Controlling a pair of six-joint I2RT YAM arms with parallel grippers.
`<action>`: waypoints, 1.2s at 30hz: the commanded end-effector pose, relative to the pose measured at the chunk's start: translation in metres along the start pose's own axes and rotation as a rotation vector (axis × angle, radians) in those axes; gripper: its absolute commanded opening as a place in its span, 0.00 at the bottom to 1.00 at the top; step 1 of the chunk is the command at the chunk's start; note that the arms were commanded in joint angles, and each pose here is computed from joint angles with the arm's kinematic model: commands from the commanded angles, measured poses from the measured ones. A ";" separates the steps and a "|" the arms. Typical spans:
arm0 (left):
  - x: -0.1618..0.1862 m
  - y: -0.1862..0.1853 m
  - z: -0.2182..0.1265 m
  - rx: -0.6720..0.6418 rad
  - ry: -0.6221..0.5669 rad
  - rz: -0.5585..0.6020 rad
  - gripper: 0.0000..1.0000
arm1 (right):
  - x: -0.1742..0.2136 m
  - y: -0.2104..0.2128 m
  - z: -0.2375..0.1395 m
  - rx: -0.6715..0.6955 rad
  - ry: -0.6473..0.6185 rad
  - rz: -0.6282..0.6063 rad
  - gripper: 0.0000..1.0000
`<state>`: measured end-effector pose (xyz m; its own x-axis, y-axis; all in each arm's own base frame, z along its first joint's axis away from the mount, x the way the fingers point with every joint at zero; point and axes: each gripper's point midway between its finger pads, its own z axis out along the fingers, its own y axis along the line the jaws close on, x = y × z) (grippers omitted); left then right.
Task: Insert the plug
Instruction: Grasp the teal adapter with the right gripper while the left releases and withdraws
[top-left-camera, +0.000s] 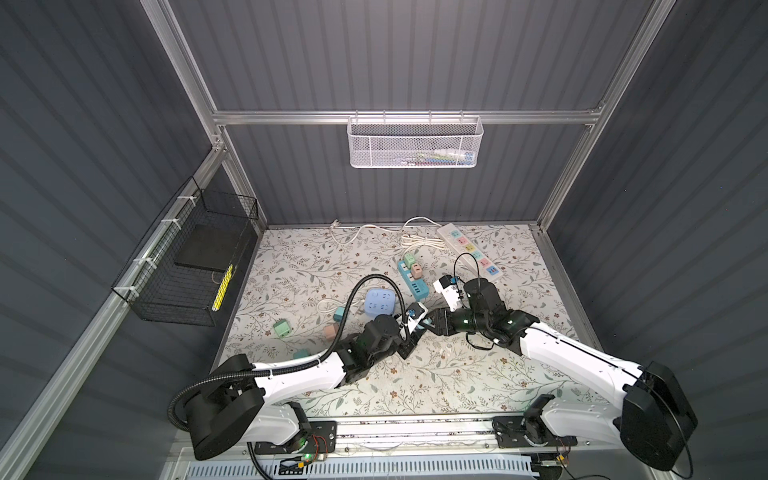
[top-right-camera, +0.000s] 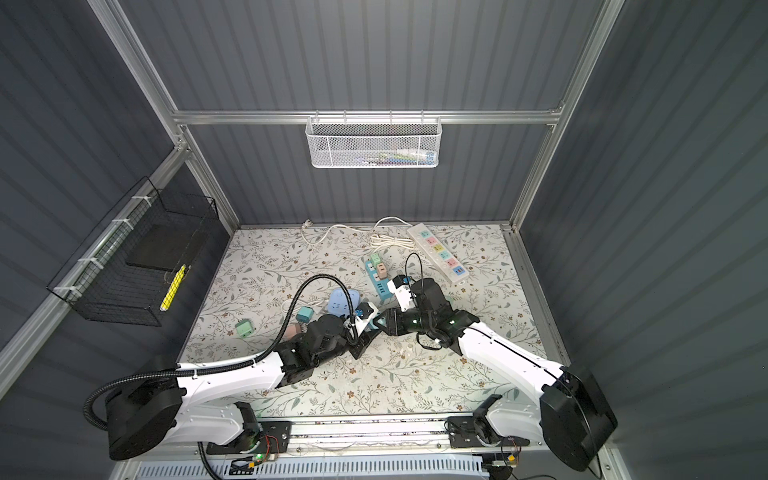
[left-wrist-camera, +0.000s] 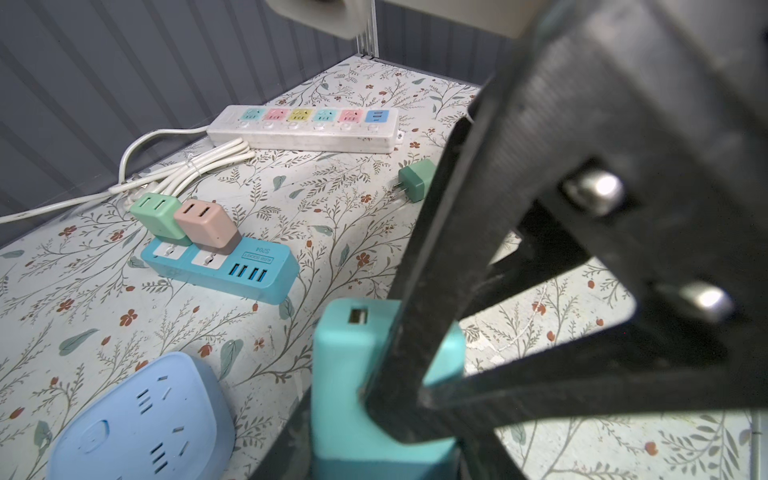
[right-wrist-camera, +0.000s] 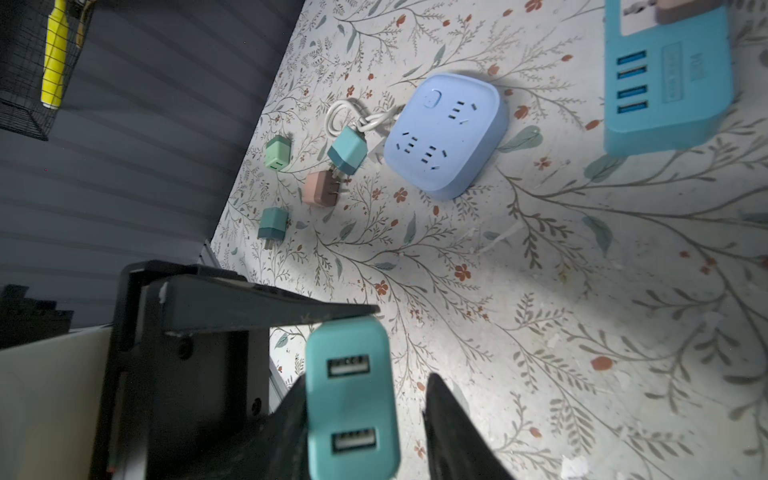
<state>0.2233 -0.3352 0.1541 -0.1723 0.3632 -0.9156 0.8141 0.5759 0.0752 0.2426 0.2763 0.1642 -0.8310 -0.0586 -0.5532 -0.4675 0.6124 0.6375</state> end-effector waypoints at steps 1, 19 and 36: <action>-0.014 -0.004 -0.006 0.019 -0.038 0.021 0.18 | -0.016 0.010 0.000 -0.035 -0.037 -0.009 0.38; -0.004 0.091 -0.042 -0.544 -0.039 -0.199 0.87 | -0.048 -0.012 -0.025 0.180 -0.206 -0.060 0.23; 0.075 0.252 -0.020 -0.685 0.236 -0.785 0.90 | -0.054 -0.021 -0.044 0.275 -0.261 -0.079 0.21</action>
<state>0.3858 -0.1441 0.1193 -0.6209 -0.1422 -0.7709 -0.0418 0.9880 -0.1487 0.2847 0.2349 0.1968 -0.6919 0.0514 -0.7202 -0.4002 0.8029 0.4418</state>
